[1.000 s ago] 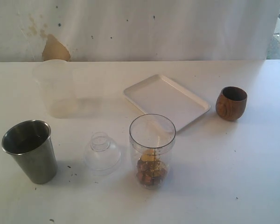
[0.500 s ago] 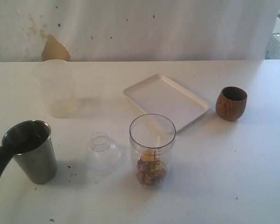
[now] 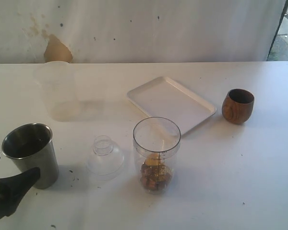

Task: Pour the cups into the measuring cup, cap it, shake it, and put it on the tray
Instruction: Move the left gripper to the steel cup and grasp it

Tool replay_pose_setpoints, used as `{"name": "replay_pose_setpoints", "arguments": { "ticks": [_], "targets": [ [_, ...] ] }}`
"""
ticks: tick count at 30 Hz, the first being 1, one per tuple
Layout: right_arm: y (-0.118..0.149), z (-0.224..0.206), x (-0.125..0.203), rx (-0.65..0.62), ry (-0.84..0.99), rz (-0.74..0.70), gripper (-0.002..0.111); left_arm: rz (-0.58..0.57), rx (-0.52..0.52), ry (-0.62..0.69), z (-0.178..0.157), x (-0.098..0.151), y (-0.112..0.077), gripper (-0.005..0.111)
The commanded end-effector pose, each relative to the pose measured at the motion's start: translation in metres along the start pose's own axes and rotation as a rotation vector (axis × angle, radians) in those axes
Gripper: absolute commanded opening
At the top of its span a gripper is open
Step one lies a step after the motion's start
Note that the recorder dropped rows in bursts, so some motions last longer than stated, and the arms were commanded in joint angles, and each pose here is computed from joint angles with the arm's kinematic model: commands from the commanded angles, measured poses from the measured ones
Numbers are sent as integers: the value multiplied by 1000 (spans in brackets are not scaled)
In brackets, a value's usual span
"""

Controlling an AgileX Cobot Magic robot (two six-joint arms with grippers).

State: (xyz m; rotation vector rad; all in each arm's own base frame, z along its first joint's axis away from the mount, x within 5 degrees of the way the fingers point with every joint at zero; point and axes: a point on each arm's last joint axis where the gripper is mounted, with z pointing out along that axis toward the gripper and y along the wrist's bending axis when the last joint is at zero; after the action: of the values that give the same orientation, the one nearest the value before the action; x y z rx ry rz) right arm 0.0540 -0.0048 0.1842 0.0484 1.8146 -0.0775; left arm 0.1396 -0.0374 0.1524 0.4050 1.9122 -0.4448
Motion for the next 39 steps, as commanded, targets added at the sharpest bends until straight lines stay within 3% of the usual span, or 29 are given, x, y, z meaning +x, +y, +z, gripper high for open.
{"name": "replay_pose_setpoints", "arguments": {
  "ticks": [1, 12, 18, 28, 39],
  "targets": [
    [0, 0, 0, -4, -11, -4, 0, -12, -12, -7, 5, 4, 4, 102],
    [0, 0, 0, -4, -11, -4, 0, 12, 28, -2, 20, 18, 8, 102],
    [0, 0, 0, -4, -11, -4, 0, -8, 44, 37, 47, 23, 25, 102],
    [0, 0, 0, -4, -11, 13, 0, 25, 91, 44, 70, 33, 35, 102],
    [0, 0, 0, -4, -11, 13, 0, 92, 125, 14, 79, 27, 39, 102]
  ]
}}
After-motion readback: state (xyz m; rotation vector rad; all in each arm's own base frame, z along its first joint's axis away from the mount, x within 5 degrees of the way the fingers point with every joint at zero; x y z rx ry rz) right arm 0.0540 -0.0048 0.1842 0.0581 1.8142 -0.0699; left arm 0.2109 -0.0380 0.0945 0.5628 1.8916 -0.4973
